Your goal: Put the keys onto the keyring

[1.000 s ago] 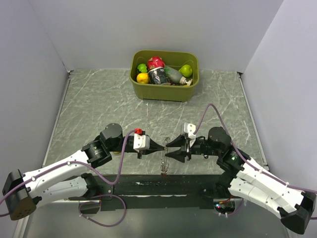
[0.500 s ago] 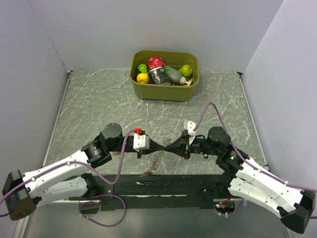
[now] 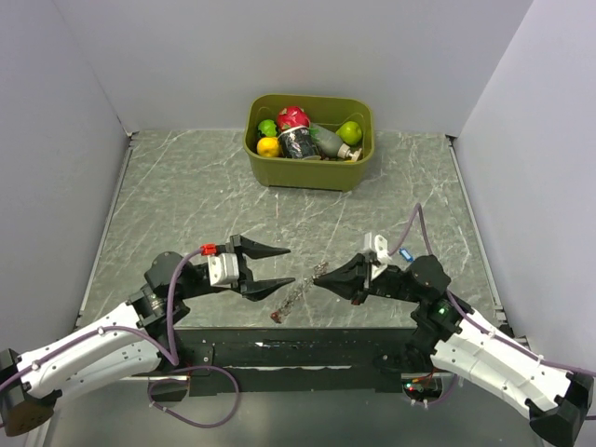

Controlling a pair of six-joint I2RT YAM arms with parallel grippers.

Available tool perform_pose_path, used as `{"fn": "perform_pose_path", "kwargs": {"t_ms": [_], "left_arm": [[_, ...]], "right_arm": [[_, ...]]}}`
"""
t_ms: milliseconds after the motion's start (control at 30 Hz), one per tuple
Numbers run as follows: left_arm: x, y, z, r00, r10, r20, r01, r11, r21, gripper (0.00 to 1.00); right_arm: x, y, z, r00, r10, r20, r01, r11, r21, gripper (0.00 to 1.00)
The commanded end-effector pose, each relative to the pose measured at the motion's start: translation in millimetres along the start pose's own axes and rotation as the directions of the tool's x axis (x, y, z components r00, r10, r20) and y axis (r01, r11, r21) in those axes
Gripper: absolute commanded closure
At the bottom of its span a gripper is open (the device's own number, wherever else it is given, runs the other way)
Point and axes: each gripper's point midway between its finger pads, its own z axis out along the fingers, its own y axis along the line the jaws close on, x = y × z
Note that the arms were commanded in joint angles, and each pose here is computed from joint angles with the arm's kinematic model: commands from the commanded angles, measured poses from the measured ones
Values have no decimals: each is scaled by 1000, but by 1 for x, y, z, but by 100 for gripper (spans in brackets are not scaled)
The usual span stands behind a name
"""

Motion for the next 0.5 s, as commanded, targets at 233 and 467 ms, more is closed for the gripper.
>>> {"fn": "perform_pose_path", "kwargs": {"t_ms": [233,467], "left_arm": [[4,-32,9,1000,-10,4,9,974,227,54],[-3,-48,15,999,-15,47,-2,939,343,69]], "right_arm": [[-57,49,-13,949,-184,256,241,947,-210,100],[-62,43,-14,934,-190,301,245,956,-159,100]]}}
